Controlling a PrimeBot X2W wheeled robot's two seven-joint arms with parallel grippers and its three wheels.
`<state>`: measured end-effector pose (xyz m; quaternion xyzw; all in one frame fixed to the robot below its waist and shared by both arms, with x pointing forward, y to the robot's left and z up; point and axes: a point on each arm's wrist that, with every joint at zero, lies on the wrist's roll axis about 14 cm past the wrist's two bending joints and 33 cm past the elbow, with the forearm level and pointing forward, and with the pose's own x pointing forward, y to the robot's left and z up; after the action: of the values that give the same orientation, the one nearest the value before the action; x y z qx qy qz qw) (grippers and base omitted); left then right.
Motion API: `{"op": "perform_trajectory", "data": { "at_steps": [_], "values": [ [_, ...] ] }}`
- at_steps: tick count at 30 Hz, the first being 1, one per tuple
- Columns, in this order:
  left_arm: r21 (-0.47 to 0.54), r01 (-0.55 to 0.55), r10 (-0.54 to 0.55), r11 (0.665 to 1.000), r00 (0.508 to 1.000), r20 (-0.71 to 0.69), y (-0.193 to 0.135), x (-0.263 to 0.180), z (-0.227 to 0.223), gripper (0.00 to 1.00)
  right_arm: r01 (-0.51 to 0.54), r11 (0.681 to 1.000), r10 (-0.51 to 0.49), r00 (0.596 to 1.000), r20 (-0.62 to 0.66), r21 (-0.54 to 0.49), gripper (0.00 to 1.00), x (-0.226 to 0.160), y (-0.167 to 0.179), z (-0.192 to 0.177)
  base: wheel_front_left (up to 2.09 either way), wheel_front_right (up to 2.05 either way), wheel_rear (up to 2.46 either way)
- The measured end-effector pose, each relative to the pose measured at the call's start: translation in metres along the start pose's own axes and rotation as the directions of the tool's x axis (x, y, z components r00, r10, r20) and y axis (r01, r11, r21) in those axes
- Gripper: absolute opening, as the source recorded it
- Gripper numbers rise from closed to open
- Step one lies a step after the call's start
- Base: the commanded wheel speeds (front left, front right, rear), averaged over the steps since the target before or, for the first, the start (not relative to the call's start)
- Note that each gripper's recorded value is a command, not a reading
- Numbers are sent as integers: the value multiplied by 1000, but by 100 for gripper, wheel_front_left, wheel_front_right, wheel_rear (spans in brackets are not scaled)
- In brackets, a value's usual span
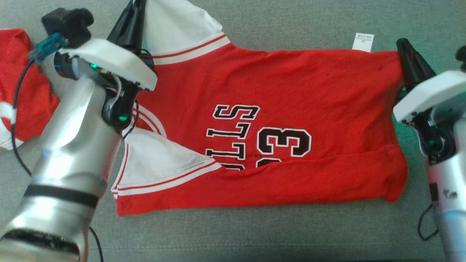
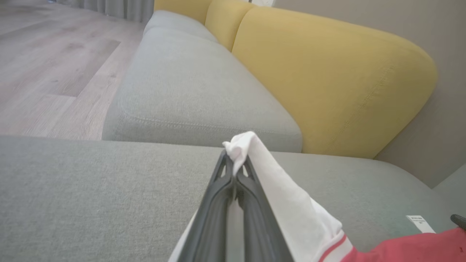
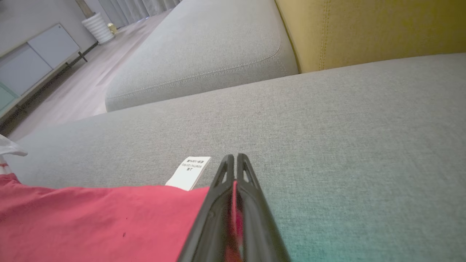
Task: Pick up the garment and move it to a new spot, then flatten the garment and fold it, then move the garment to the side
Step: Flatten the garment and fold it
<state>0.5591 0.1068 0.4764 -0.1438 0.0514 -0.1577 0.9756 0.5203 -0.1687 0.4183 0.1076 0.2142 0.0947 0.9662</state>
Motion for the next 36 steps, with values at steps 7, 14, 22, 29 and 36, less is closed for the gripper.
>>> {"op": "perform_trajectory", "data": {
  "at_steps": [7, 14, 22, 29, 36],
  "values": [
    [21, 62, -64, 998, 990, 129, -18, -28, 27, 0, -26, 994, 22, 999, 40, 107, 0, -28, 8, -9, 0, 0, 0],
    [22, 76, -79, 997, 989, 124, -27, -79, 8, 0, 15, 979, -16, 1000, 7, 201, 0, -54, -2, -35, 0, 0, 0],
    [-80, 5, -7, 997, 1000, -24, -27, -137, -50, 0, 38, 976, -44, 999, 24, 216, 0, -65, -3, -46, 0, 0, 0],
    [-143, -79, 65, 987, 993, -101, -18, -164, -73, 0, 51, 971, -63, 997, 45, 234, 0, -73, -1, -54, 0, 0, 0],
    [-172, -146, 119, 974, 980, -158, -8, -179, -86, 0, 85, 969, -91, 996, 19, 233, 0, -94, 0, -73, 0, 0, 0]
  ]
}}
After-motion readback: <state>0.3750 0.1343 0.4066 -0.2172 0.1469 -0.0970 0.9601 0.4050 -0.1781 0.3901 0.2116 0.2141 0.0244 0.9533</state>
